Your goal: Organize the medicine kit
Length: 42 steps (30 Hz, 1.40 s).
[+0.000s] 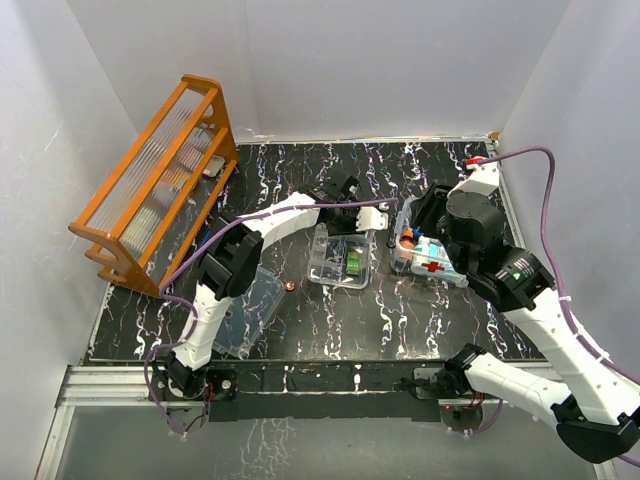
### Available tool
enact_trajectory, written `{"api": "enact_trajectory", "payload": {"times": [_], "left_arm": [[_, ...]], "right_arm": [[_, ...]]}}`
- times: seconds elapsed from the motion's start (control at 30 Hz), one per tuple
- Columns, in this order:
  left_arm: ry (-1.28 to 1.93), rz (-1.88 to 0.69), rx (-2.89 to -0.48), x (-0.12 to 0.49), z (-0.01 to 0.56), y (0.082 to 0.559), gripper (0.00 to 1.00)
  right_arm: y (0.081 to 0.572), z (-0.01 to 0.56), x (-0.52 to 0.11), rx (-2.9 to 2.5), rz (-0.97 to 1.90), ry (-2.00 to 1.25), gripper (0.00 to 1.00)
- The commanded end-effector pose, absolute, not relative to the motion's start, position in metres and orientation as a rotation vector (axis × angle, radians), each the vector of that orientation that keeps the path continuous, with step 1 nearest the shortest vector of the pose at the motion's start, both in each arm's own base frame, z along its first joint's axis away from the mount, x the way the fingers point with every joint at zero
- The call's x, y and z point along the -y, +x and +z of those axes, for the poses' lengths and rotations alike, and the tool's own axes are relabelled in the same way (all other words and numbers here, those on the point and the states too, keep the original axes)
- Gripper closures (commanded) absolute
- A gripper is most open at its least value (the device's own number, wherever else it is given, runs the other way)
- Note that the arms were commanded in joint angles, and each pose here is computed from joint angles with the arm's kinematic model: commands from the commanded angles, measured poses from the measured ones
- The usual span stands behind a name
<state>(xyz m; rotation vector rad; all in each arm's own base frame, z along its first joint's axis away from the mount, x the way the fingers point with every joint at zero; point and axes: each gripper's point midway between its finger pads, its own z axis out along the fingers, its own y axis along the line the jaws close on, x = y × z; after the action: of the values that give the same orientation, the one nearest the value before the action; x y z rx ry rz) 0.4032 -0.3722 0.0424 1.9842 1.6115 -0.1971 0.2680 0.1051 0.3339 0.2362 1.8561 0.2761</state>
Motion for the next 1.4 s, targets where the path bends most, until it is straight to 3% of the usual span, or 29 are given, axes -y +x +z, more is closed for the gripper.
{"api": "enact_trajectory", "payload": {"times": [0.0, 0.63, 0.77, 1.03, 1.23, 1.37], "left_arm": [[1.920, -0.198, -1.536, 0.385, 0.086, 0.408, 0.72], [1.608, -0.338, -1.547, 0.378, 0.173, 0.414, 0.50], [1.373, -0.332, -1.614, 0.359, 0.199, 0.427, 0.44], [0.738, -0.316, -1.860, 0.283, 0.229, 0.438, 0.41], [0.353, -0.355, -2.006, 0.237, 0.237, 0.402, 0.40], [0.272, -0.437, -2.138, 0.225, 0.212, 0.363, 0.39]], "right_arm": [[0.270, 0.352, -0.107, -1.806, 0.317, 0.260, 0.61], [0.271, 0.349, -0.112, -1.813, 0.345, 0.258, 0.61], [0.274, 0.343, -0.120, -1.838, 0.360, 0.242, 0.61], [0.289, 0.307, -0.166, -1.980, 0.455, 0.111, 0.60], [0.313, 0.264, -0.212, -2.131, 0.507, 0.002, 0.62], [0.329, 0.230, -0.235, -2.216, 0.468, -0.071, 0.68]]}}
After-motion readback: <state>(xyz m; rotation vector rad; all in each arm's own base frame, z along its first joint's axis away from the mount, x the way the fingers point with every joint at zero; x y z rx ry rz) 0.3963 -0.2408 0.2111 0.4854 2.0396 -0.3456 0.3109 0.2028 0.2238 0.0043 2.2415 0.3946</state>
